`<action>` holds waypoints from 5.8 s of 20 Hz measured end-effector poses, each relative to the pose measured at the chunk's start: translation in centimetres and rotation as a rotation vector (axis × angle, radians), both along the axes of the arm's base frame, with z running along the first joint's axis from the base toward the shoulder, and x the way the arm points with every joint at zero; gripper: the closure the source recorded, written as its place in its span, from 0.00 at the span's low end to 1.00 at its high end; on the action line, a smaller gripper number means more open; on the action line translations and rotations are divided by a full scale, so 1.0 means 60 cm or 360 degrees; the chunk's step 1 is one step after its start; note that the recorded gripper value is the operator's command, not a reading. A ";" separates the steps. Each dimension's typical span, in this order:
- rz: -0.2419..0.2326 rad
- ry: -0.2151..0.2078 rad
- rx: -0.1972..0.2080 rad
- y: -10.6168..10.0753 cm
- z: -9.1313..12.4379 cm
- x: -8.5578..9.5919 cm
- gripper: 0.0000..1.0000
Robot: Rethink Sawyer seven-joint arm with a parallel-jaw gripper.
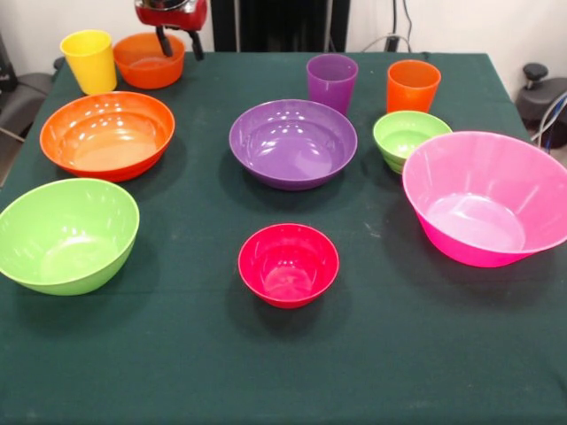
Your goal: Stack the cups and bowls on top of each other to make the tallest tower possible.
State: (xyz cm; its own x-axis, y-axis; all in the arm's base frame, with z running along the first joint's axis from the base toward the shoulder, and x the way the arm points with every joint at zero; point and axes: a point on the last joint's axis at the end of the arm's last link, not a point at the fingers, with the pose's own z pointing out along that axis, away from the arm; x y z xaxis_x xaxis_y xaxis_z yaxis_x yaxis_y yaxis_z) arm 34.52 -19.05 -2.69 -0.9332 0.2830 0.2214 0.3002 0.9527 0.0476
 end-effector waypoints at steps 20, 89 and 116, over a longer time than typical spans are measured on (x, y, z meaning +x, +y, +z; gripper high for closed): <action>-0.0028 -0.0007 0.0000 -0.035 -0.016 0.027 0.00; 0.0264 0.0004 0.0120 0.133 0.024 -0.027 1.00; 0.0176 0.0015 0.0047 0.169 0.031 -0.099 1.00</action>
